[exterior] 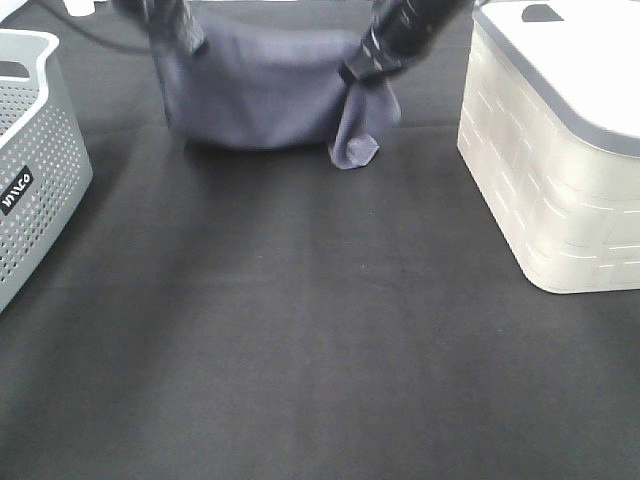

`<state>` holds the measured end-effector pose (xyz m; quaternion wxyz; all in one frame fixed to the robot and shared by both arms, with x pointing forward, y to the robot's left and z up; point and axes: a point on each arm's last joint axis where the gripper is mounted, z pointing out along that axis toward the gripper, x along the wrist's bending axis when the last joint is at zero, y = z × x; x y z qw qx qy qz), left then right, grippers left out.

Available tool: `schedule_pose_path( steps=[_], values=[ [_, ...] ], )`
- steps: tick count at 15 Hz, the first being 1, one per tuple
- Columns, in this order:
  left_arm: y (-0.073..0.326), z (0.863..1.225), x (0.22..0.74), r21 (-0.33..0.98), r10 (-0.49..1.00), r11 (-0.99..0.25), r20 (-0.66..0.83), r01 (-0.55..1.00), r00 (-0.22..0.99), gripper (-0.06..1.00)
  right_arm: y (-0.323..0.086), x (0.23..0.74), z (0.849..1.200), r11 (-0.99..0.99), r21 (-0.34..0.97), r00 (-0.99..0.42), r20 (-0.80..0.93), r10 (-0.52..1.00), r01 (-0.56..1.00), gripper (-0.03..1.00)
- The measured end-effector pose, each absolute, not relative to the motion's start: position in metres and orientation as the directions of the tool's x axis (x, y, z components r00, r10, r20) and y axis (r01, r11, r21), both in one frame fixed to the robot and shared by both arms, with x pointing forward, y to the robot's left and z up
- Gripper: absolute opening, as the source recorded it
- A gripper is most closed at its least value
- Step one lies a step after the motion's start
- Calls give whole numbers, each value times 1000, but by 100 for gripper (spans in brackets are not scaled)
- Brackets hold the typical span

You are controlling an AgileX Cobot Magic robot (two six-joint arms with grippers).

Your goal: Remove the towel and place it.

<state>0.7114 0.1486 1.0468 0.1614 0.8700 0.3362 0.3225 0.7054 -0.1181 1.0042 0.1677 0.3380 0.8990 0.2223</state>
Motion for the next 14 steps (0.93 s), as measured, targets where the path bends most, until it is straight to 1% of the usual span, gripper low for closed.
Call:
schedule_pose_path(
  steps=[1,3,4,6,9,11,14],
  values=[
    [149,1047,711,498,689,-722,453,481,566,0,-118,705,1004,673,513,-715,-151,682,533,0],
    [147,1035,694,370,668,-740,313,562,675,0,-123,687,995,725,335,-760,-40,649,602,0],
    [146,1029,683,293,650,-756,221,586,727,0,-125,680,993,740,272,-769,1,639,615,0],
    [146,1019,676,215,618,-782,149,585,771,0,-128,671,992,759,180,-777,57,627,626,0],
    [146,994,671,151,593,-802,92,578,800,0,-129,669,992,764,163,-779,68,623,625,0],
    [145,984,667,134,597,-798,51,587,800,0,-127,667,989,759,165,-776,95,623,630,0],
    [146,974,661,104,599,-798,19,594,801,0,-129,656,968,757,105,-762,158,628,645,0]
  ],
)
